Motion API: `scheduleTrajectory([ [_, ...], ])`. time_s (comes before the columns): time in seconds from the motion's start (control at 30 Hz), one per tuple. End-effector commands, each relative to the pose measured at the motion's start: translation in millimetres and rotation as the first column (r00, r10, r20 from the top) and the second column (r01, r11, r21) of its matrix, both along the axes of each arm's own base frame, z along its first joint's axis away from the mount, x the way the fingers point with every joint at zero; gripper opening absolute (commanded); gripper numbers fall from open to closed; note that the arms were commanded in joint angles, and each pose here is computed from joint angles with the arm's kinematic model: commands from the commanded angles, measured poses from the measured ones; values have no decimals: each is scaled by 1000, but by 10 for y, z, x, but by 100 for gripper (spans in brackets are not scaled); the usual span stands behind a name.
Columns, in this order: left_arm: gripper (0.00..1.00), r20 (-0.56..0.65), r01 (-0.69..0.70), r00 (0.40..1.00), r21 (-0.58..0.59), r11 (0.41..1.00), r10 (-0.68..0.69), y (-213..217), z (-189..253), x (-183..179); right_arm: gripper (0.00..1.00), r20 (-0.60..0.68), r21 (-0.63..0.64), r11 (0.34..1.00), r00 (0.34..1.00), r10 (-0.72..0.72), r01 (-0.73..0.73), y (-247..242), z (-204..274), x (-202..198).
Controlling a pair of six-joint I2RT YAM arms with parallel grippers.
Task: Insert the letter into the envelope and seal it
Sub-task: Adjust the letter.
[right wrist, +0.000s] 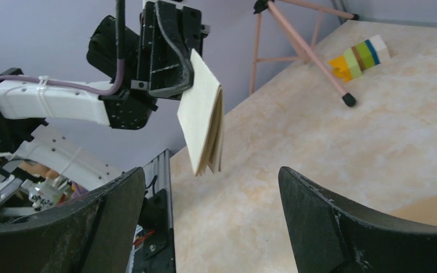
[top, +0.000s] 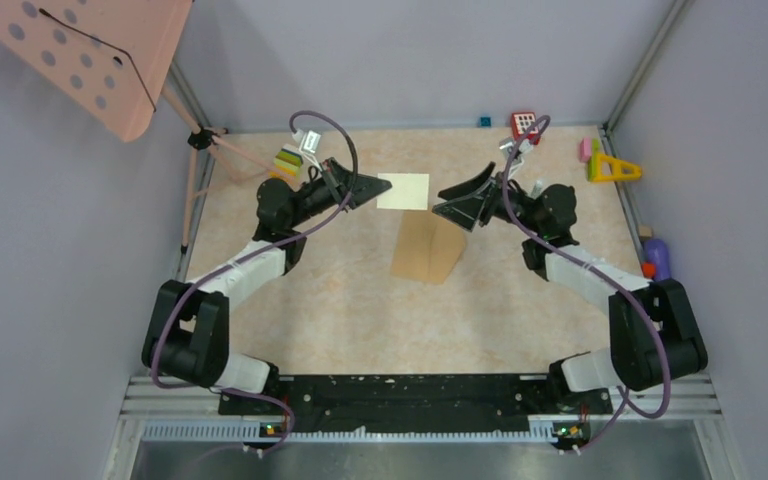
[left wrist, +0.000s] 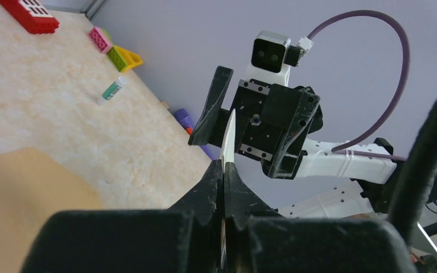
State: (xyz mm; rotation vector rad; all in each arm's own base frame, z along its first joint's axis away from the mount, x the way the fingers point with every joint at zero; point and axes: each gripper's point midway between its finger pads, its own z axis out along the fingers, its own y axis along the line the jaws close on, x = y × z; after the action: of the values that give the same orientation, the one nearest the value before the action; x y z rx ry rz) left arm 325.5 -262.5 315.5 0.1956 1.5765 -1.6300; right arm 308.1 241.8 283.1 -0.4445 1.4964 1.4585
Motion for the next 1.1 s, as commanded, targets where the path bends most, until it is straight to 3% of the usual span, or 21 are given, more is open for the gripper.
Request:
scheduleTrajectory([
  [0.0, 0, 144, 18, 990, -132, 991, 1, 8, 300, -180, 85, 112, 52, 998, 993, 39, -46, 215, 293, -186],
  [0.3, 0, 168, 94, 983, -130, 987, -72, -123, 254, -361, 83, 69, 58, 997, 996, 51, -55, 322, 203, -177],
  [0.47, 0, 165, 97, 983, -118, 988, -76, -164, 178, -360, 71, 84, 63, 994, 993, 80, -85, 364, 232, -256],
  [0.6, 0, 174, 96, 982, -109, 989, -76, -169, 152, -360, 47, 103, 74, 991, 989, 103, -111, 365, 277, -328],
  [0.73, 0, 179, 93, 981, -101, 991, -74, -169, 135, -361, 8, 128, 79, 988, 985, 119, -130, 360, 327, -391],
  [0.77, 2, 182, 94, 980, -100, 990, -75, -170, 141, -364, 0, 133, 77, 988, 983, 123, -134, 359, 336, -402],
  [0.83, 13, 181, 95, 980, -95, 991, -77, -173, 143, -364, 0, 141, 61, 988, 981, 135, -145, 363, 344, -425],
  [0.93, 41, 184, 104, 978, -52, 993, -93, -165, 164, -350, 0, 137, -11, 986, 976, 167, -167, 390, 309, -427],
  [1.07, 60, 216, 80, 973, 0, 997, -78, -16, 300, -259, 0, 133, -199, 965, 971, 199, -170, 406, 135, -332],
])
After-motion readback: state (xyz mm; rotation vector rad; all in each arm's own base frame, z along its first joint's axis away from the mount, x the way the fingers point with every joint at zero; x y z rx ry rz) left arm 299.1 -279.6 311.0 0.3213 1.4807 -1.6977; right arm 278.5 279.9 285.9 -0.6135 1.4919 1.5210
